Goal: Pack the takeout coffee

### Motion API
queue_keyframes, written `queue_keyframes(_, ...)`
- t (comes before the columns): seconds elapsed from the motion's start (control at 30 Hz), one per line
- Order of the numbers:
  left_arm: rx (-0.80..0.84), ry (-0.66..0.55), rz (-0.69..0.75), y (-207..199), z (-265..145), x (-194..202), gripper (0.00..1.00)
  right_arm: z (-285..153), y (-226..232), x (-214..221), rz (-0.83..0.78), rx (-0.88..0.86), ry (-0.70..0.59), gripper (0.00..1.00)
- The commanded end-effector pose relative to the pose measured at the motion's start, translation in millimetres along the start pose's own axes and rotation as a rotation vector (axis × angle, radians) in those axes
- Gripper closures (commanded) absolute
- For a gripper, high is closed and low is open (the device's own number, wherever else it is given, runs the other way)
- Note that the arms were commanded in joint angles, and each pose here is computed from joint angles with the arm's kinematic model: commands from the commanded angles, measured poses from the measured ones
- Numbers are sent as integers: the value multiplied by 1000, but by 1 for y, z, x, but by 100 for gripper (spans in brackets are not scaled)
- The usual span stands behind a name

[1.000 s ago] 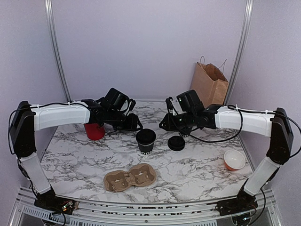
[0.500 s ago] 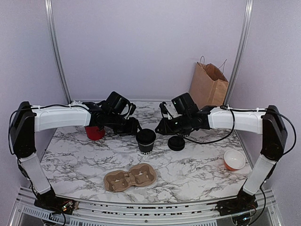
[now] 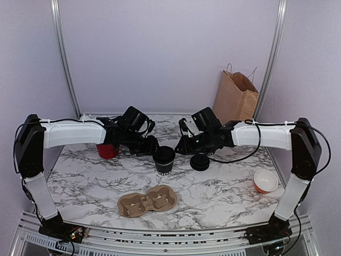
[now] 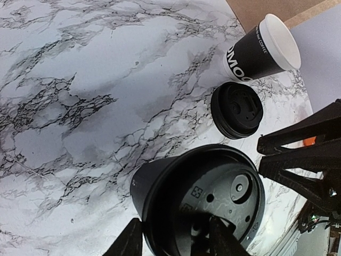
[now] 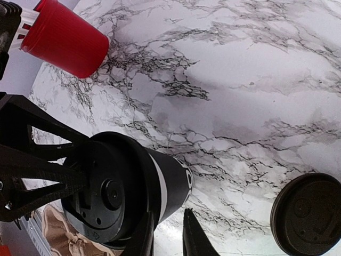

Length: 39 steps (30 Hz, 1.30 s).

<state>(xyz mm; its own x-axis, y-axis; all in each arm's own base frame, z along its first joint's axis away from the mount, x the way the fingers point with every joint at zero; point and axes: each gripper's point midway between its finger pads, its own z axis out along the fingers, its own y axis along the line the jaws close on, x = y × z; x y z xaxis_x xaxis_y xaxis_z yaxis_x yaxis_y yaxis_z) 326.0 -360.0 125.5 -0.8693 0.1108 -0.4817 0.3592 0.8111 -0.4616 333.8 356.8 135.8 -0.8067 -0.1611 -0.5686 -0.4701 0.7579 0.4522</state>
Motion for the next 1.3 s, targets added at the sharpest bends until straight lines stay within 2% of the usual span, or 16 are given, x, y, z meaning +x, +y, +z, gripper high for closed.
queue_keyframes(0.0,-11,13,9,2,5,3,59,-1,6,-14,-13,-19,-24,82)
queue_keyframes(0.37,-8,19,15,1,9,3,60,-18,14,-25,-18,-12,-82,82)
queue_keyframes(1.0,-8,28,20,-1,13,6,60,6,11,3,-3,-7,0,83)
queue_keyframes(1.13,-15,36,19,2,16,8,60,16,-7,29,29,43,70,98)
queue_keyframes(1.27,-21,50,17,5,21,13,61,18,-16,51,48,66,116,100)
